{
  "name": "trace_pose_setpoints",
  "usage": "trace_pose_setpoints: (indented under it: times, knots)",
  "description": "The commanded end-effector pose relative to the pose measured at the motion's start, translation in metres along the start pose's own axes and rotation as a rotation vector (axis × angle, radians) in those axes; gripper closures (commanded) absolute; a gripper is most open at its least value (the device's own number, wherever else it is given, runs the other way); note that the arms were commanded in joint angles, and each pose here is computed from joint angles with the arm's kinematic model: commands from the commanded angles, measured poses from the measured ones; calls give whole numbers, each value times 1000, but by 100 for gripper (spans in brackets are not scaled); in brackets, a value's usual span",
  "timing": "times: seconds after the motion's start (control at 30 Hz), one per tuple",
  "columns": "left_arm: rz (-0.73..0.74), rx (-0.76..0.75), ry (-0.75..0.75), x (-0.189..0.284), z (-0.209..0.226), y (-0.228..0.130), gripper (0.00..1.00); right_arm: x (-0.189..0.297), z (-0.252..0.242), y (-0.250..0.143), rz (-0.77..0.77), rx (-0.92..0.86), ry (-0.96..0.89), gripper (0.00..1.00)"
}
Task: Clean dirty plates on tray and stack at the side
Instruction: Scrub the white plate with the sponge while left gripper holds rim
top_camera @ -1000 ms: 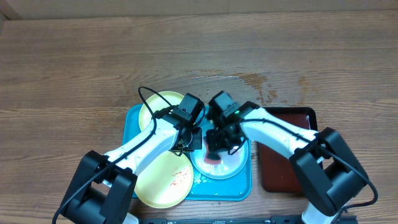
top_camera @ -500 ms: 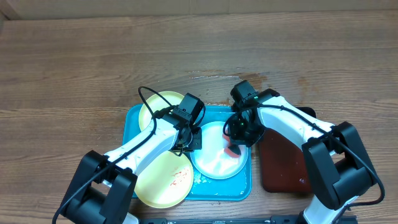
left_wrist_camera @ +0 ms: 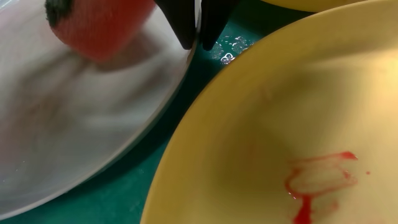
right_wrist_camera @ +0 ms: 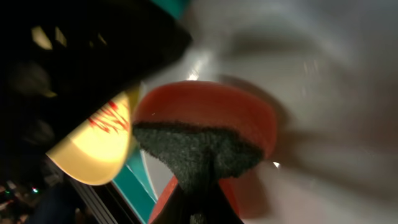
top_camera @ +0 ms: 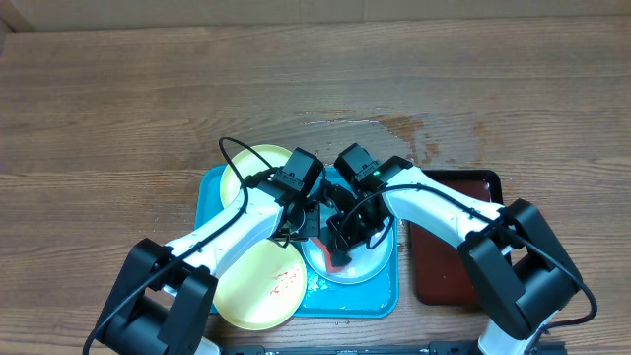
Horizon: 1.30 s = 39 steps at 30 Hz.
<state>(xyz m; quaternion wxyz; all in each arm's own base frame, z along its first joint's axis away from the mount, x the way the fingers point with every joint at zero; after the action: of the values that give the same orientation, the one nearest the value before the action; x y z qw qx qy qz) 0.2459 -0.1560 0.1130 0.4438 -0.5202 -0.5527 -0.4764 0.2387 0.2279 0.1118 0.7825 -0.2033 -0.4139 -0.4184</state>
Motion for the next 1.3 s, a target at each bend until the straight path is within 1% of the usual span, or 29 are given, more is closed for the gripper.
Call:
trace_pose_setpoints:
  times: [0.0, 0.07, 0.17, 0.2, 0.3, 0.43, 0.53, 0.7, 0.8, 0.83, 0.93, 1.03, 1.17, 1.27]
  knots:
    - [8, 5, 6, -3, 1, -1, 96, 5, 0, 9, -58, -80, 94, 96]
    - [8, 5, 6, -3, 1, -1, 96, 9, -7, 16, -106, -166, 73, 96]
    - [9, 5, 6, -3, 1, -1, 96, 17, -24, 23, -177, -308, -9, 96]
    - [9, 5, 6, -3, 1, -1, 96, 22, -34, 25, -214, -382, -65, 96]
    - [9, 5, 6, -3, 1, -1, 96, 28, -48, 24, -244, -480, -145, 96]
    - [8, 5, 6, -3, 1, -1, 96, 32, -60, 15, -220, -537, -229, 96]
    - [8, 5, 6, -3, 1, -1, 96, 33, -68, -2, -146, -593, -360, 96]
    - [8, 5, 5, -3, 1, -1, 96, 35, -70, -22, -29, -636, -459, 96]
    - [7, 5, 5, -3, 1, -1, 96, 34, -68, -28, 25, -597, -466, 96]
    - [7, 5, 5, -3, 1, -1, 96, 33, -65, -29, 42, -558, -453, 96]
    - [7, 5, 6, -3, 1, -1, 96, 25, -51, -28, 94, -399, -350, 96]
    - [6, 5, 7, -3, 1, -1, 96, 15, -34, -27, 126, -277, -252, 96]
    - [6, 5, 7, -3, 1, -1, 96, -2, -6, -22, 133, -141, -162, 96]
    - [6, 5, 8, -3, 1, -1, 96, -9, 3, -19, 113, -121, -161, 96]
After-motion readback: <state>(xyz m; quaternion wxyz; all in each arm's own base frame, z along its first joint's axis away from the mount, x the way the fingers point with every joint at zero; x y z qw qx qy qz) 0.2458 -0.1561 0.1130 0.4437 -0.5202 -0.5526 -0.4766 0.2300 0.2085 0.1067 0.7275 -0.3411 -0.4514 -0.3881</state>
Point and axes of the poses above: each gripper's point midway between its finger pads, its own x axis back along the fingers, its own z axis along the line the jaws close on, y = z × x, the point moved 10 cm from there along x, back along the fingers
